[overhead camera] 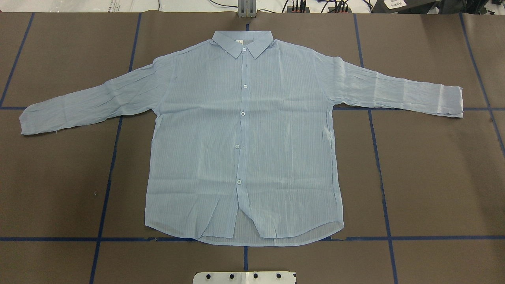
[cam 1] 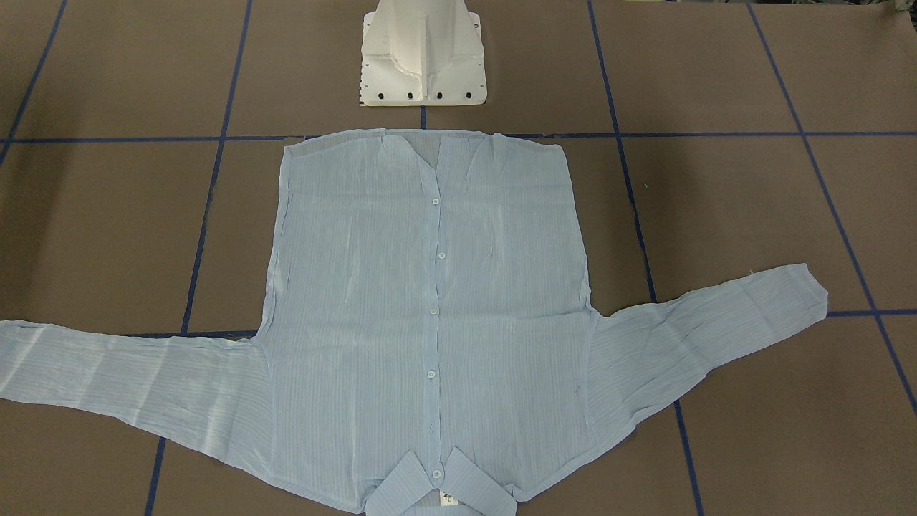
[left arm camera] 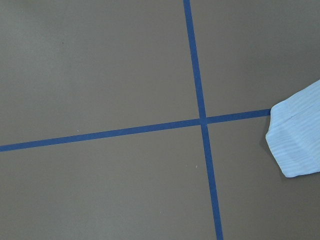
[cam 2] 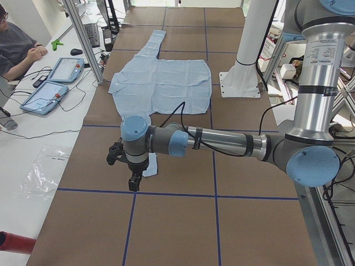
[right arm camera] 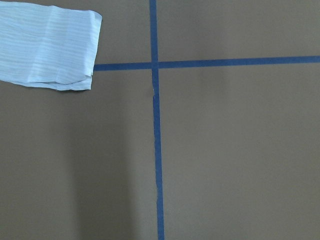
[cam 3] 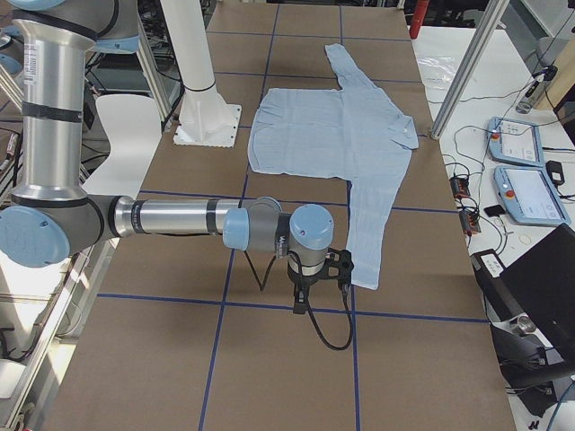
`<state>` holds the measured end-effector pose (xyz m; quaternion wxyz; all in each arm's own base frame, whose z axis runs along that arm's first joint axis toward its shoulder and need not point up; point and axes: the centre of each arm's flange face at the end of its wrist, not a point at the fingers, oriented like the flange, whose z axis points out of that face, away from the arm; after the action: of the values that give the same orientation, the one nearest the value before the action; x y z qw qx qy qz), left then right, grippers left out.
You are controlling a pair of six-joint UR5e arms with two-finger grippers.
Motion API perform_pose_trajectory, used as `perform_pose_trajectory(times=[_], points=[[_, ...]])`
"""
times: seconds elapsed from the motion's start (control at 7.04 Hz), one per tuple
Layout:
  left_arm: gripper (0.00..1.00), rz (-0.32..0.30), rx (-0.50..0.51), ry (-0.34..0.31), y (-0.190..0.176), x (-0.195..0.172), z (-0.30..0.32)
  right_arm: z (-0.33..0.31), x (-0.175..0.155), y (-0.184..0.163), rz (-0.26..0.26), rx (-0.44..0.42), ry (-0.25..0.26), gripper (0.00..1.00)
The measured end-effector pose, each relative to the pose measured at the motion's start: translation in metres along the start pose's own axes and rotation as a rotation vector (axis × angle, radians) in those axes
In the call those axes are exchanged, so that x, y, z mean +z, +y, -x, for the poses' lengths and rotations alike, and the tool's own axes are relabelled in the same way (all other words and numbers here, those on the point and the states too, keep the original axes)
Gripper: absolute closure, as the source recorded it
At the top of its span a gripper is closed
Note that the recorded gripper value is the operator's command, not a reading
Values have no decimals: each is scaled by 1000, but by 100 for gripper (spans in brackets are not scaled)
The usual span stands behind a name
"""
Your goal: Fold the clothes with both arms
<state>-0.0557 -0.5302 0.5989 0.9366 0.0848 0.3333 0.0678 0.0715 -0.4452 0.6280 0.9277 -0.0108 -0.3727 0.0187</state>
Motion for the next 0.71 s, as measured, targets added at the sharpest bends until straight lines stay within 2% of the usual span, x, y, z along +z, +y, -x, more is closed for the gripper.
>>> perform_pose_trajectory(times=[0.28, 0.43, 0.71], points=[[0, -72, 65, 22, -10, -5, -11, 21, -10, -34, -24, -37, -23, 0], [0, -96, 87, 46, -13, 0, -10, 26, 4, -49, -25, -69, -55, 0], [0, -140, 125, 61, -15, 21, 4, 25, 52, -76, -84, -137, -87, 0]])
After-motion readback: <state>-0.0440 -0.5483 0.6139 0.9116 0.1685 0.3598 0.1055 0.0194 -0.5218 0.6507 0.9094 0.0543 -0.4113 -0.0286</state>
